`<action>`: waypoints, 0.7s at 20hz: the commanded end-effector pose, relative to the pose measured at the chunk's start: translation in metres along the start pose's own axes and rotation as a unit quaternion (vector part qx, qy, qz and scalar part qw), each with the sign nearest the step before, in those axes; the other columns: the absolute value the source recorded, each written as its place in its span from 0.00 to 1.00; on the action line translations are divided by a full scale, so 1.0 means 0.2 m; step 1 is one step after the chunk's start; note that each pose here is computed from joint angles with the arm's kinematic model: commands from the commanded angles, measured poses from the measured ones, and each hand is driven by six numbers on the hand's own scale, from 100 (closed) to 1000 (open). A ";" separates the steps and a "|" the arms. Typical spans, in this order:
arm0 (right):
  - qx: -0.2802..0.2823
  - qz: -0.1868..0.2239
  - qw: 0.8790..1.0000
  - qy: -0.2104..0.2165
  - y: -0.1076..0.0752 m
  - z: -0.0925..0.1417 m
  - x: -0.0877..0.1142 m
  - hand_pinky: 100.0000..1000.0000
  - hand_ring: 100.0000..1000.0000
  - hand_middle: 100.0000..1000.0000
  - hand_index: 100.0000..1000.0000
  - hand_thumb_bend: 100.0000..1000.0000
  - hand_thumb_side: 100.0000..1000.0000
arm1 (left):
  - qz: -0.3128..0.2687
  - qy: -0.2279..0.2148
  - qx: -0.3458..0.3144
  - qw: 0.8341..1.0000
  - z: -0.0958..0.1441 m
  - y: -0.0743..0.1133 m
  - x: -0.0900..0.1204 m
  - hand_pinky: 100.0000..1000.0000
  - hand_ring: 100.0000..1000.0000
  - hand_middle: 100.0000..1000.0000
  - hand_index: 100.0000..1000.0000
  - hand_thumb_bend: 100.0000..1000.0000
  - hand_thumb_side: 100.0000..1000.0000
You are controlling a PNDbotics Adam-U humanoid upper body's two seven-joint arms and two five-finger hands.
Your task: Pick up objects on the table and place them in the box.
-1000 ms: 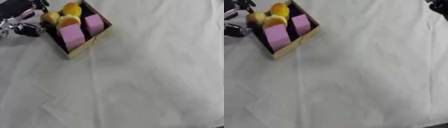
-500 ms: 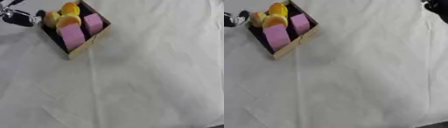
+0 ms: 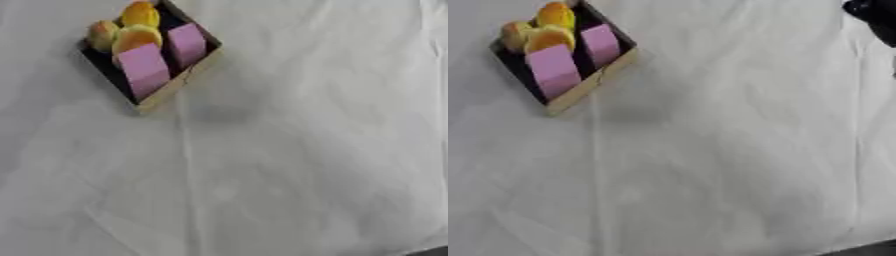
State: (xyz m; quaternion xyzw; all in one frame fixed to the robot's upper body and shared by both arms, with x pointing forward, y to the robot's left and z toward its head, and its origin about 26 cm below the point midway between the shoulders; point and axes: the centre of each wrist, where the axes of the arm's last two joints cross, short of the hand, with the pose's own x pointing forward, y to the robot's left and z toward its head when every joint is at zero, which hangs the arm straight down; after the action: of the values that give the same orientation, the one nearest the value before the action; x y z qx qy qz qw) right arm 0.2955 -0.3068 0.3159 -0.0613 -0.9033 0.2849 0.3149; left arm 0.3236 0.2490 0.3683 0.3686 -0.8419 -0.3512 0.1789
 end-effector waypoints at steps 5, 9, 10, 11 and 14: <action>-0.011 0.003 0.999 -0.047 -0.04 -0.04 0.07 1.00 0.98 0.63 0.77 0.00 0.41 | 0.187 -0.043 0.171 0.966 0.23 0.05 -0.02 0.71 0.61 0.52 0.75 0.00 0.58; -0.018 -0.009 0.997 -0.080 -0.03 -0.07 0.08 1.00 0.97 0.63 0.77 0.00 0.41 | 0.293 -0.033 0.222 0.929 0.39 -0.08 -0.09 0.72 0.64 0.56 0.78 0.00 0.53; -0.020 -0.012 0.996 -0.089 -0.03 -0.08 0.09 1.00 0.97 0.64 0.78 0.00 0.41 | 0.309 -0.032 0.230 0.922 0.43 -0.10 -0.11 0.72 0.65 0.57 0.78 0.00 0.52; -0.022 -0.015 0.995 -0.097 -0.02 -0.09 0.09 1.00 0.97 0.64 0.78 0.00 0.41 | 0.320 -0.032 0.237 0.917 0.46 -0.12 -0.12 0.72 0.65 0.56 0.78 0.00 0.52; -0.024 -0.024 0.992 -0.120 -0.01 -0.10 0.10 1.00 0.96 0.64 0.77 0.00 0.41 | 0.337 -0.023 0.254 0.906 0.53 -0.17 -0.14 0.72 0.65 0.56 0.77 0.00 0.52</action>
State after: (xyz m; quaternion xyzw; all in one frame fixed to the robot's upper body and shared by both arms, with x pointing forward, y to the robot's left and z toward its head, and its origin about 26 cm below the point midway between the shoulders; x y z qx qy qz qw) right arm 0.2966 -0.2942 0.3334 -0.0155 -0.9388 0.2573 0.2284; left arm 0.3030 0.3000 0.2623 0.0944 -0.9751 -0.0595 0.1917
